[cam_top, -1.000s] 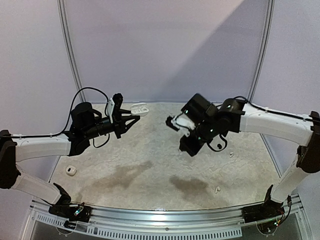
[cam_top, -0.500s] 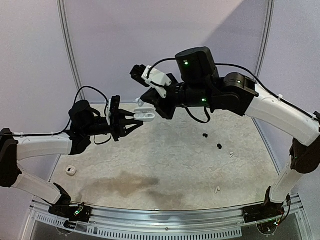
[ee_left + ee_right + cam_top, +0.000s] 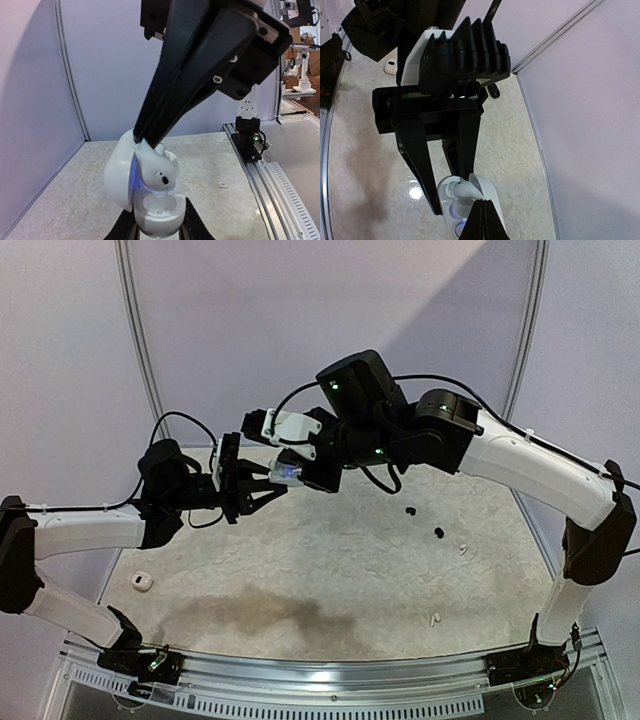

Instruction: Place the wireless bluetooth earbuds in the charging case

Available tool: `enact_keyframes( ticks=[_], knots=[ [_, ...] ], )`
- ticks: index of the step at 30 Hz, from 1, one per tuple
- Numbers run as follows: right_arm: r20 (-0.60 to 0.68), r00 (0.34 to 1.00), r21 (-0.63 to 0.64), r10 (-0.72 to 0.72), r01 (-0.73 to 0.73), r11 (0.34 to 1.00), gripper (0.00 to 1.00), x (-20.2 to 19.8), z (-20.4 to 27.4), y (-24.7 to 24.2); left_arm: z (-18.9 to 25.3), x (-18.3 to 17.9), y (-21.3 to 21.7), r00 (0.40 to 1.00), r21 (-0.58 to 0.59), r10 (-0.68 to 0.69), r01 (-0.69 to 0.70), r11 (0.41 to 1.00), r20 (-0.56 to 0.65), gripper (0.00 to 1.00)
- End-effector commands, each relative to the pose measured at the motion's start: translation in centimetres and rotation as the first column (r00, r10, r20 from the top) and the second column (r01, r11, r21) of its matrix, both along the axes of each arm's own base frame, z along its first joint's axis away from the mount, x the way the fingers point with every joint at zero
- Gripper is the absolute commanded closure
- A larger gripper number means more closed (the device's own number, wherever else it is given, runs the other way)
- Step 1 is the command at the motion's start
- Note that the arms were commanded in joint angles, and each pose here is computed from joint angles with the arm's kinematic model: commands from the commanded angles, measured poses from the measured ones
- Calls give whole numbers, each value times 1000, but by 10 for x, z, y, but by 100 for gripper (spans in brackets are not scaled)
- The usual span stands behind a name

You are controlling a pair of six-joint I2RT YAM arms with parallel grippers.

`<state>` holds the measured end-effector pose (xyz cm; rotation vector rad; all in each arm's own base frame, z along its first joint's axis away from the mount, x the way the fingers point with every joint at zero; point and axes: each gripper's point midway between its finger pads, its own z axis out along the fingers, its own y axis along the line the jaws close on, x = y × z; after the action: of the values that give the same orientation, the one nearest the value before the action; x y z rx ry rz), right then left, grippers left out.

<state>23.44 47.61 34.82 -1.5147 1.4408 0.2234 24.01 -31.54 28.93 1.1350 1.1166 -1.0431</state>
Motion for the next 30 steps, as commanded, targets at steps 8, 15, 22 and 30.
enact_keyframes(
  ticks=[8,15,22,30],
  knots=[
    [86,996,-184,-24,40,982,100,0,-30,2,-1,6,-6,999,19,35,-35,999,8,100],
    [116,990,-233,-86,111,966,100,9,-45,-1,-1,5,-6,999,15,36,-36,999,4,100],
    [187,971,-209,-148,186,960,100,18,-43,6,1,13,-5,996,4,74,-74,997,-46,100],
    [232,958,-228,-169,223,948,100,22,-51,3,6,24,-3,983,-26,120,-125,992,-137,100]
  ],
)
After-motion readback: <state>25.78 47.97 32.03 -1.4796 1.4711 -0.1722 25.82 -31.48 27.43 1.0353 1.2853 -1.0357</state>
